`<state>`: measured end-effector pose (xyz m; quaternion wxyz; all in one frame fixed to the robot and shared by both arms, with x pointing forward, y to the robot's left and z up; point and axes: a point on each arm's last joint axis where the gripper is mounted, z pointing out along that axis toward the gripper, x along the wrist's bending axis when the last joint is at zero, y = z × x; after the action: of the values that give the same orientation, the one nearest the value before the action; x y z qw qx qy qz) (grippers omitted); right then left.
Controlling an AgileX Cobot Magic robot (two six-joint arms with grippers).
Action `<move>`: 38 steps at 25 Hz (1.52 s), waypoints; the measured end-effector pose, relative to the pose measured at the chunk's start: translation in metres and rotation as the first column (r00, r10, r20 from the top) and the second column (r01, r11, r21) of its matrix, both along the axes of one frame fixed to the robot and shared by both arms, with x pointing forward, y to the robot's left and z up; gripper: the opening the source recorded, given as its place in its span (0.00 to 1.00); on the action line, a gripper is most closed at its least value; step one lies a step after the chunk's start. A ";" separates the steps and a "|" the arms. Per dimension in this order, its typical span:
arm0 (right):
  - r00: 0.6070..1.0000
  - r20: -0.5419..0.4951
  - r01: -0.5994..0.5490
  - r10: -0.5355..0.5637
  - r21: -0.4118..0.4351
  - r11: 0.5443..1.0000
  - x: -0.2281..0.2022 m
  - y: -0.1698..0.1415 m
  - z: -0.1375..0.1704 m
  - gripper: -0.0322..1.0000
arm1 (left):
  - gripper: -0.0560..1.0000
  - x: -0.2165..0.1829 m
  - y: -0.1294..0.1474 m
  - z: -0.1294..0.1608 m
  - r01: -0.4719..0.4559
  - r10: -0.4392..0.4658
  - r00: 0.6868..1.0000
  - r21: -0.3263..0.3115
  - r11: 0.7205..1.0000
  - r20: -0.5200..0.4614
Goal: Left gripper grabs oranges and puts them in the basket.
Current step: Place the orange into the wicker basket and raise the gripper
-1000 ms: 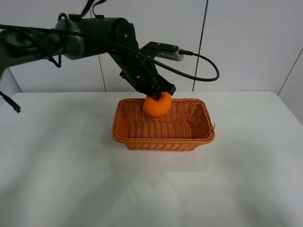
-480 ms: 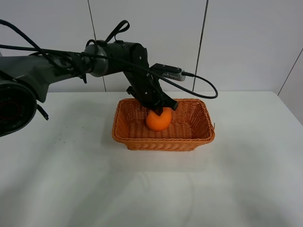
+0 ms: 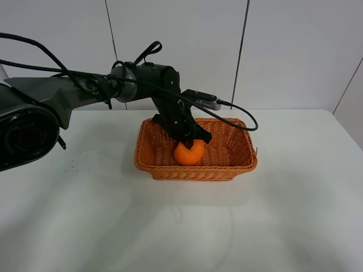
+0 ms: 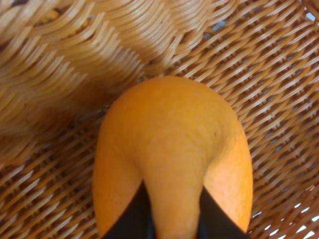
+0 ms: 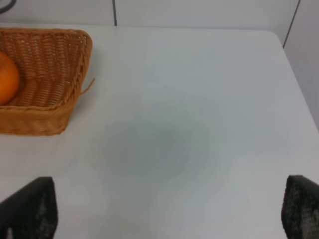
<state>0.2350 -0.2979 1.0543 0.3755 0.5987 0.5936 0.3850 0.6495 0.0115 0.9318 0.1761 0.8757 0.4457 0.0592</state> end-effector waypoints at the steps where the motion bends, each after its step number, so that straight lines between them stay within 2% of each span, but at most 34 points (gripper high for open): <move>1: 1.000 0.000 0.000 0.000 0.000 1.000 0.000 0.000 0.000 0.70 | 0.22 0.000 0.000 0.000 0.000 0.000 1.000 0.000 1.000 0.000; 7: 1.000 0.000 0.000 0.000 0.000 1.000 0.000 0.000 0.000 0.70 | 0.22 0.000 0.000 0.000 0.000 0.000 1.000 0.000 1.000 0.000; 9: 1.000 0.000 0.000 0.000 0.000 1.000 0.000 0.000 0.000 0.70 | 0.25 0.000 0.000 0.000 0.000 0.000 1.000 0.001 1.000 -0.002; 12: 1.000 0.000 0.000 0.000 0.000 1.000 0.000 0.000 0.000 0.70 | 0.43 0.000 0.000 0.000 0.000 0.000 1.000 0.003 1.000 -0.005; 15: 1.000 0.000 0.000 0.000 0.000 1.000 0.000 0.000 0.000 0.70 | 0.70 -0.001 0.000 0.000 0.001 -0.001 1.000 0.004 1.000 -0.006; 18: 1.000 0.000 0.000 0.000 0.000 1.000 0.000 0.000 0.000 0.70 | 0.82 -0.001 0.001 0.004 0.001 -0.001 1.000 0.001 1.000 -0.001; 30: 1.000 0.000 0.000 0.000 0.000 1.000 0.000 0.000 0.000 0.70 | 0.85 -0.006 0.004 0.031 0.003 -0.003 1.000 -0.013 1.000 0.019; 38: 1.000 0.000 0.000 0.000 0.000 1.000 0.000 0.000 0.000 0.70 | 0.85 -0.018 0.017 0.101 0.015 -0.010 0.991 -0.034 0.999 0.136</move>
<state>0.2350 -0.2979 1.0543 0.3755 0.5987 0.5936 0.3850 0.6313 0.0283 1.0326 0.2218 0.8691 0.4283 0.1098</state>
